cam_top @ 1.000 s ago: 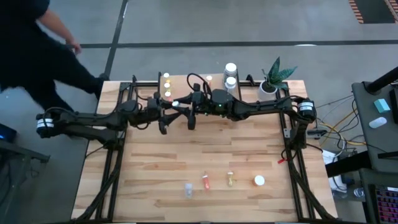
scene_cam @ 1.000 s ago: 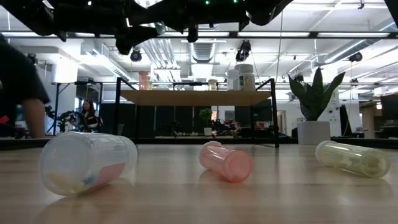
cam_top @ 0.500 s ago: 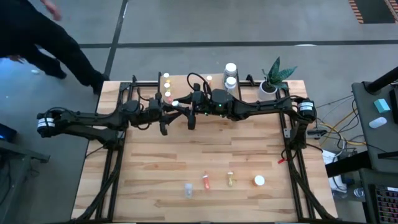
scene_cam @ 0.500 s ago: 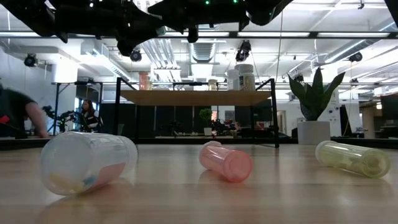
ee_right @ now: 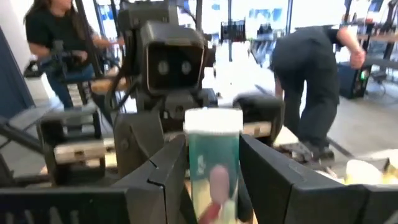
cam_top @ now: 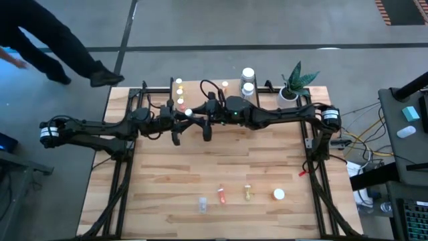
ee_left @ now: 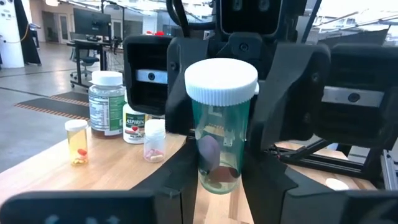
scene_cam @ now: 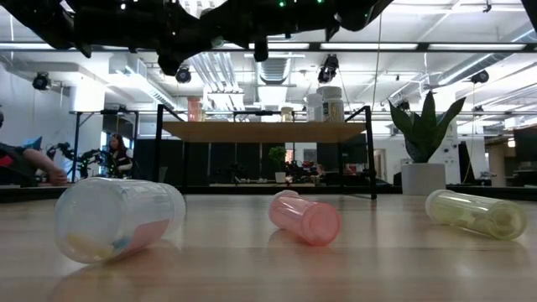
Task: Pick and place medicine bottles onto shelf by color
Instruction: Put the blue pill bottle on the shelf
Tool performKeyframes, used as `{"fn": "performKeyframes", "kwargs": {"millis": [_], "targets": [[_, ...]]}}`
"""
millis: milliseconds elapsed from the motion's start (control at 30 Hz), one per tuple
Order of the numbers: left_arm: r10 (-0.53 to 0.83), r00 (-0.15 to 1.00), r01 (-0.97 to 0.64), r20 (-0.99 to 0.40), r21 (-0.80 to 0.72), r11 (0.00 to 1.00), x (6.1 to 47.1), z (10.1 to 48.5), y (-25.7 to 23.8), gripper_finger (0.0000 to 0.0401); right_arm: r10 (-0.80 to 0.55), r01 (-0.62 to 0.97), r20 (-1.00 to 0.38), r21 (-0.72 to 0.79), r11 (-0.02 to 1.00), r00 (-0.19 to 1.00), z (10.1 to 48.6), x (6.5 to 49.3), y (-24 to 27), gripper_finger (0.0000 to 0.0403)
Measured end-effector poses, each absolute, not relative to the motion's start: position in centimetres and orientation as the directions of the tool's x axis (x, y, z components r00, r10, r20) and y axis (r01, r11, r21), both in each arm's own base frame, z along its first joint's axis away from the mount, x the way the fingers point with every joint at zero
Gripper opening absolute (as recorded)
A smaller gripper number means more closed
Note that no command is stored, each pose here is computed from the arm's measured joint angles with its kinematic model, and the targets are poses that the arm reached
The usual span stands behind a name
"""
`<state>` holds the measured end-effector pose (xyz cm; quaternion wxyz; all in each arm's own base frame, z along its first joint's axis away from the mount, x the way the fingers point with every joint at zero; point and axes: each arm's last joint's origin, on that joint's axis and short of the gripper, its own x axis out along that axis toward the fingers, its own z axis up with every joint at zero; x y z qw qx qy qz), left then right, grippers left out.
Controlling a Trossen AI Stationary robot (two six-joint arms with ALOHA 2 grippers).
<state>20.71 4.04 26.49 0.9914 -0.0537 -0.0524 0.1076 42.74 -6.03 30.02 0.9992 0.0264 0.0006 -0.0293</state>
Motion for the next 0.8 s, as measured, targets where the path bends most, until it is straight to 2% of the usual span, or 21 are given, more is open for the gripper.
{"fn": "performKeyframes", "kwargs": {"millis": [267,433,600,800], "targets": [[0.219,0.972,-0.208,0.09,-0.118,0.971,20.7,26.5,4.0,0.009,-0.066,0.076,-0.114,0.086,0.993,0.991,30.8,41.5,-5.9,0.0147],[0.225,0.97,-0.216,0.09,-0.098,0.971,20.7,26.5,4.1,0.009,-0.058,0.073,-0.163,0.089,0.993,0.985,31.9,40.3,-5.4,0.0202],[0.289,0.954,-0.283,0.082,-0.073,0.956,20.8,26.7,4.5,0.009,-0.055,0.077,-0.227,0.089,0.993,0.972,33.2,38.6,-4.4,0.0257],[0.412,0.91,-0.411,0.053,-0.036,0.911,22.3,27.2,5.3,0.009,-0.15,0.156,-0.252,0.004,0.988,0.956,35.2,36.5,-1.6,0.0276]]}}
